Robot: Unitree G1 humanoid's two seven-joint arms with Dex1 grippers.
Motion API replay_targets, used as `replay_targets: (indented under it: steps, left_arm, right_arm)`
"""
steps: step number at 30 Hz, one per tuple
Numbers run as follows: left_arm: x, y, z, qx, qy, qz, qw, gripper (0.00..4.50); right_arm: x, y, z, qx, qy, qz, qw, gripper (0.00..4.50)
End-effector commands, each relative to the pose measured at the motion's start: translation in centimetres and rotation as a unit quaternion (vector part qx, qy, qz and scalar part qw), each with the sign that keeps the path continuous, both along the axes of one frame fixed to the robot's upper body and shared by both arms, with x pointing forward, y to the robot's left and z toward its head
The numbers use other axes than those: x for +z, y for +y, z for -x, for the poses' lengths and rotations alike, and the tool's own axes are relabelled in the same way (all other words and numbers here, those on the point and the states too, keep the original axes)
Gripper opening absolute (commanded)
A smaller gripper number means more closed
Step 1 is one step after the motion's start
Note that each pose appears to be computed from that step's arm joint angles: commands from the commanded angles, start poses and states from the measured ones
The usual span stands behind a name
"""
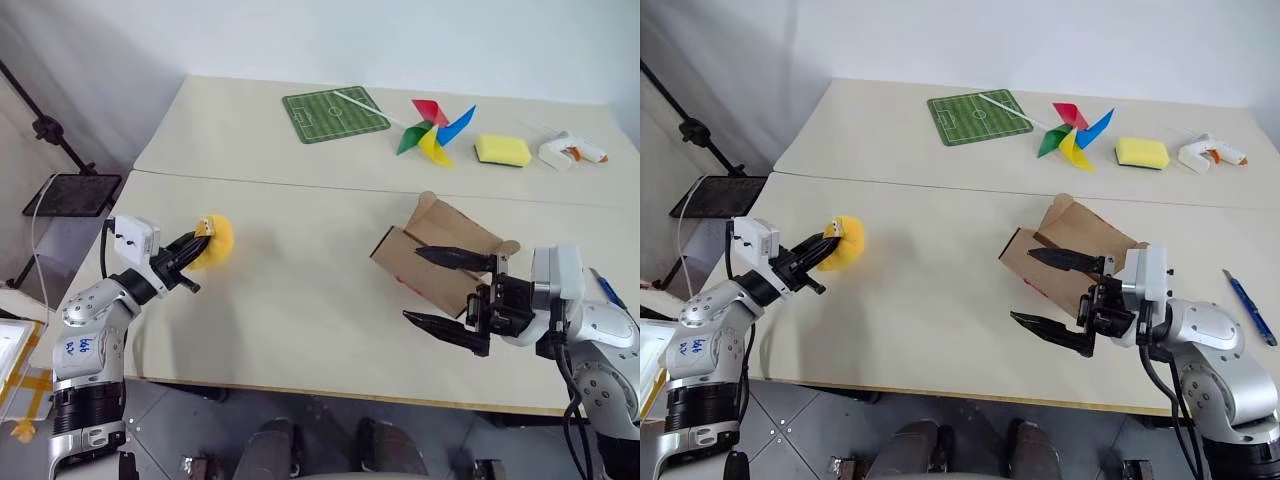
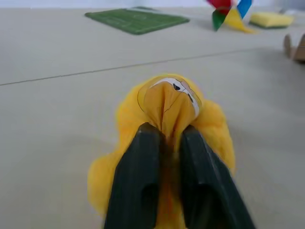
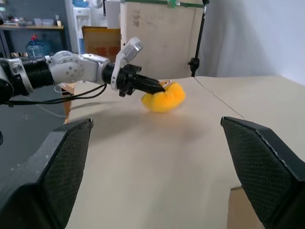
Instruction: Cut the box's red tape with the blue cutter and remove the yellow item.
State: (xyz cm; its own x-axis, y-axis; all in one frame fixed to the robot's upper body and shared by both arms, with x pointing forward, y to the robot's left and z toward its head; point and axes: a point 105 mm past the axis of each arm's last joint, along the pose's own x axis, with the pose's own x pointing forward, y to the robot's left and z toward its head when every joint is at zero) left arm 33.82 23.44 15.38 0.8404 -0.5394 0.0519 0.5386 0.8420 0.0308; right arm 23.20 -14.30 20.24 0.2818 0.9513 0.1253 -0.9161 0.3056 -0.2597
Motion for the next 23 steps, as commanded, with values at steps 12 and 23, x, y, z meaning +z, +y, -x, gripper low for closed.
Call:
replay_targets:
  steps: [12,23]
  left_arm:
    - [2.5,1.9,3.7,-0.050,-0.024,-0.088,0.995,3.72]
    - [-0.8,7.3,8.0,0.002,0.048,-0.194,0.980,4.49]
  right_arm:
    - [0.5,-4.1,-0.1,-0.040,-0.020,0.053,0.998,4.50]
    - [0.5,-6.6,0.7,-0.071,-0.025,0.090,0.993,4.50]
